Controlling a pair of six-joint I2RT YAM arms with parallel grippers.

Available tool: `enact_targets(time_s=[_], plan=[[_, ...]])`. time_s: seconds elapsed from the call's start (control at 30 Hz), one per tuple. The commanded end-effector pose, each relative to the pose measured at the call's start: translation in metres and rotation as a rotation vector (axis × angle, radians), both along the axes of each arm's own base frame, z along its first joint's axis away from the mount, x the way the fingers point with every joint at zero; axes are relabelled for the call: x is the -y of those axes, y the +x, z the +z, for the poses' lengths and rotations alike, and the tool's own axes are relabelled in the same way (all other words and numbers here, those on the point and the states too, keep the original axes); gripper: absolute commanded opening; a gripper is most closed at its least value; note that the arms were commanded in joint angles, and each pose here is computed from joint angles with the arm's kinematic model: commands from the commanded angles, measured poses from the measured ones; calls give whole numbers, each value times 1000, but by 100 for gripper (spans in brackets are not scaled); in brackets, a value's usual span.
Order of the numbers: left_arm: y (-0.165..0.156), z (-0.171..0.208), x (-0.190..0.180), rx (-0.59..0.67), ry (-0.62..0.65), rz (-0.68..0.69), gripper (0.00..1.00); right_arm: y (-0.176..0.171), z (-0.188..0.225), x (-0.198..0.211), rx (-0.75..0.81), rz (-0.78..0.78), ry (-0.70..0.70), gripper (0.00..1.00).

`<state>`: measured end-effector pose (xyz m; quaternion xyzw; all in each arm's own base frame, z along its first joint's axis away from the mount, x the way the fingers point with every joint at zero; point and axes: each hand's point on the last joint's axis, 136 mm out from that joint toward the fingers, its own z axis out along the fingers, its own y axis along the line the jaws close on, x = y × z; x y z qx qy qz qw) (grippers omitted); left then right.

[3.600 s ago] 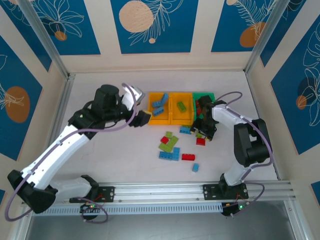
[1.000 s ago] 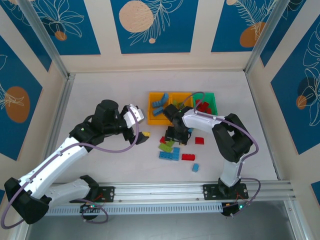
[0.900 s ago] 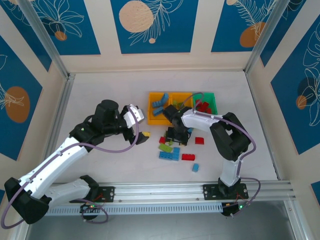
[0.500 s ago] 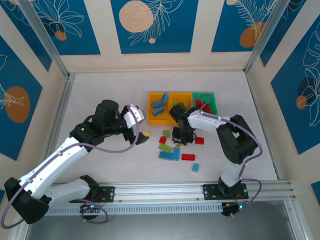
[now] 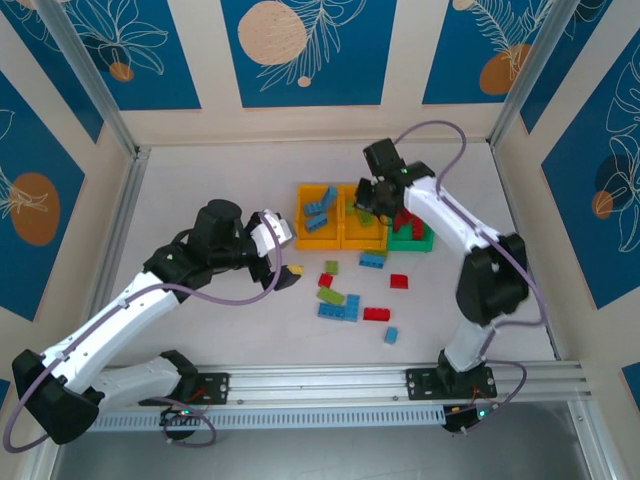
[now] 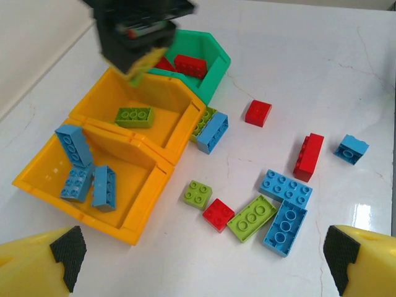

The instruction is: Sort the legos into containers by color

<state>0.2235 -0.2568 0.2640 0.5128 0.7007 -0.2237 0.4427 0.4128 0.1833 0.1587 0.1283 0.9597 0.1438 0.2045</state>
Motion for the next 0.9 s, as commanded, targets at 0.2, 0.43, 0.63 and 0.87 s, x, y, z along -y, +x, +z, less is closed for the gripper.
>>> enact_targets(time_s=[0.2,0.43,0.63,0.87], plan=[[-11,14,-1,-4,-58,12,100,42,-7,-7,-58,49,-23,51],[-7,9,-2,12,-54,33,100,-12,21,-4,-48,24,32,51],[-1,11,-1,40,-59,50,100,-99,-6,-30,-147,-24,106,56],[-1,10,2,28,-55,37,100,-137,-54,-70,-257,38,31,80]])
